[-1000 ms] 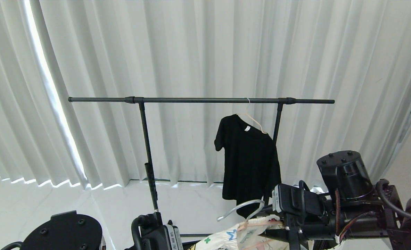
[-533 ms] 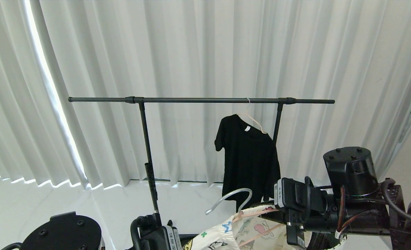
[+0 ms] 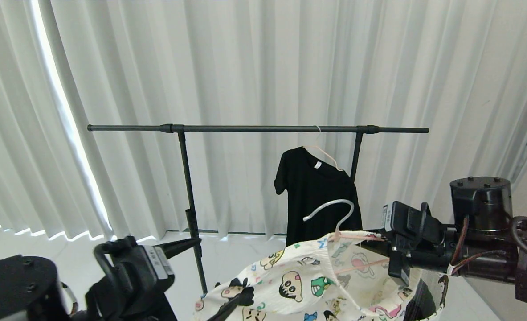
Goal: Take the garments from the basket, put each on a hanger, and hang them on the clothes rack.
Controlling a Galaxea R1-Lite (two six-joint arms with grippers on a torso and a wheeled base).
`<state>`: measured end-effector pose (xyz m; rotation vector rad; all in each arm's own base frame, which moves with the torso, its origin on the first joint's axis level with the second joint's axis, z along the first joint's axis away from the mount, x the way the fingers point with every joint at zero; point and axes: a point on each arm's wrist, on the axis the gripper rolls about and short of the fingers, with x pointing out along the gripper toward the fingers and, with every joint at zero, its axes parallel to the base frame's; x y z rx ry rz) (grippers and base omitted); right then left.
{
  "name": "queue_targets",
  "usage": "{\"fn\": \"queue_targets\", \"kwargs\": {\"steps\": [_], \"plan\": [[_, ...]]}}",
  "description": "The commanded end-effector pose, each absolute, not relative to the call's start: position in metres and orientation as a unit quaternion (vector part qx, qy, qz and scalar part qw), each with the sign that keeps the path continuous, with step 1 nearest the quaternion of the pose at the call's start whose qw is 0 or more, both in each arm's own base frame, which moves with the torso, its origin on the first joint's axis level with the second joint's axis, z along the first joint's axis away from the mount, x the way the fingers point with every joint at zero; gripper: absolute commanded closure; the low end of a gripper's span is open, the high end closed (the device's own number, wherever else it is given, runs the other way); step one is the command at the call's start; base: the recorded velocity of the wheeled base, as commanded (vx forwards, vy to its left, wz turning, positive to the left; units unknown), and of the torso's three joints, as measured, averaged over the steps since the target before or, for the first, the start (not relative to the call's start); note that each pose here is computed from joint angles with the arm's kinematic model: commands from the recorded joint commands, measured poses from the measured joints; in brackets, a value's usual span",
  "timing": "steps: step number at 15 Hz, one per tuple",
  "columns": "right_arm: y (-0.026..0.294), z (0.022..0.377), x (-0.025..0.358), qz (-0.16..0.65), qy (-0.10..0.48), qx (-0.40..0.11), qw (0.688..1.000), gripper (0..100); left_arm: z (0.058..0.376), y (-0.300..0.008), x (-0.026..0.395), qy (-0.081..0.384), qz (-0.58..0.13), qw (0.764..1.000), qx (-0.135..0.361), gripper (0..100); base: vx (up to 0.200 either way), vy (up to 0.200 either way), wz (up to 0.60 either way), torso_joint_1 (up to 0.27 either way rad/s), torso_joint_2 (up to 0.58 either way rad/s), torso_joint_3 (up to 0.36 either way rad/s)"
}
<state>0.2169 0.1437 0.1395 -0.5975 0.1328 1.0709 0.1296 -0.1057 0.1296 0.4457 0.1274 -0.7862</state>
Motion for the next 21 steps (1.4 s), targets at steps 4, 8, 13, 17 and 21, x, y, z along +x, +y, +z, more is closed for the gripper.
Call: {"fn": "queue_targets", "kwargs": {"steps": [4, 8, 13, 17, 21], "plan": [[0.124, 0.155, 0.219, 0.466, 0.051, -0.263, 0.843, 100, 0.102, -0.056, 0.121, 0.142, -0.297, 0.924, 0.195, 0, 0.0, 0.0, 0.0, 0.0, 0.0, 0.0], [0.123, 0.167, 0.209, 0.466, 0.031, -0.258, 0.846, 100, 0.096, -0.069, 0.143, 0.159, -0.384, 0.892, 0.178, 0, 0.0, 0.0, 0.0, 0.0, 0.0, 0.0], [0.128, 0.172, 0.201, 0.479, 0.018, -0.258, 0.839, 100, 0.084, -0.08, 0.164, 0.185, -0.409, 0.874, 0.189, 100, 0.0, 0.0, 0.0, 0.0, 0.0, 0.0], [0.127, 0.172, 0.2, 0.477, 0.017, -0.258, 0.84, 100, 0.077, -0.072, 0.161, 0.209, -0.392, 0.877, 0.186, 100, 0.0, 0.0, 0.0, 0.0, 0.0, 0.0], [0.124, 0.17, 0.199, 0.451, 0.042, -0.241, 0.858, 100, 0.053, -0.042, 0.155, 0.297, -0.289, 0.888, 0.199, 100, 0.0, 0.0, 0.0, 0.0, 0.0, 0.0]]}}
